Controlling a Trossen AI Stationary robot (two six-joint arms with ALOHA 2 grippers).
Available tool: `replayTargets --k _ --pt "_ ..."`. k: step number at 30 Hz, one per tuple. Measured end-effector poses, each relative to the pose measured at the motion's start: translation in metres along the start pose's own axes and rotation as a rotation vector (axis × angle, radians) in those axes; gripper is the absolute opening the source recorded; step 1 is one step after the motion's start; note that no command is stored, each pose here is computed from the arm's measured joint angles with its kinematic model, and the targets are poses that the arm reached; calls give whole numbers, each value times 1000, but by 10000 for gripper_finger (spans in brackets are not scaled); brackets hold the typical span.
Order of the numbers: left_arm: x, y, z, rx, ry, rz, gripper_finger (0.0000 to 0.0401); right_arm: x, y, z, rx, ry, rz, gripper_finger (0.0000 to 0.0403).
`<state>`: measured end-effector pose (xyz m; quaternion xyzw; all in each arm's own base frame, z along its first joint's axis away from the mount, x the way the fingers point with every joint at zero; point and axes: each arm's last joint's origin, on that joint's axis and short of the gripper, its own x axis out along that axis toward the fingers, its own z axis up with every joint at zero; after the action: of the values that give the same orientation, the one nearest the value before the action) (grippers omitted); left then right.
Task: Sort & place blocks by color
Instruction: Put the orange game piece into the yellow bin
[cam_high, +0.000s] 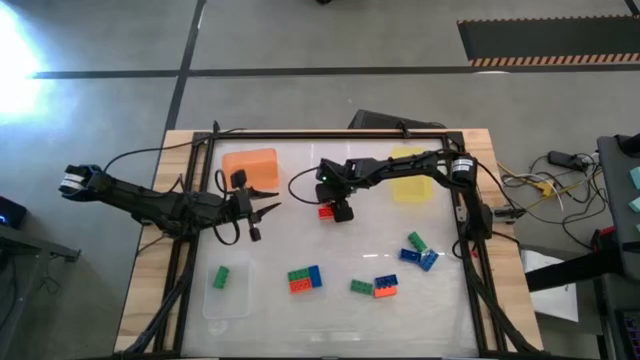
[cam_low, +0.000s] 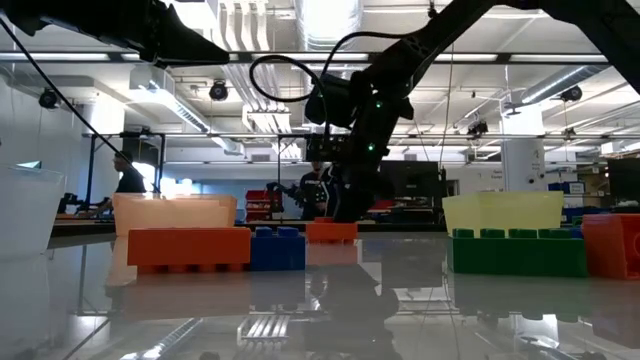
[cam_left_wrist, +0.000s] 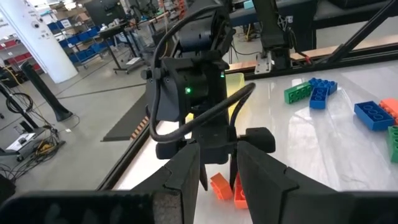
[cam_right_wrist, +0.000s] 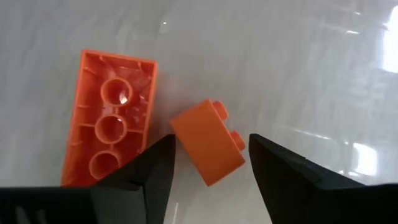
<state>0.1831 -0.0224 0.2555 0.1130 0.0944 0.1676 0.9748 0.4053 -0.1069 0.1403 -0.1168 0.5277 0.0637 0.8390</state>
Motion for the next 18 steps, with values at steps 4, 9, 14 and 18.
replayTargets --k 4,9,14,18 --pt "0 0 0 0 0 0 93 -1 -1 1 17 -13 16 164" --pt "0 0 0 4 0 0 93 -4 -1 2 24 -25 13 121" --pt "0 0 0 5 0 0 93 -4 -1 3 51 -28 12 82" --pt "0 0 0 5 0 0 93 -15 -3 6 112 -44 -12 82"
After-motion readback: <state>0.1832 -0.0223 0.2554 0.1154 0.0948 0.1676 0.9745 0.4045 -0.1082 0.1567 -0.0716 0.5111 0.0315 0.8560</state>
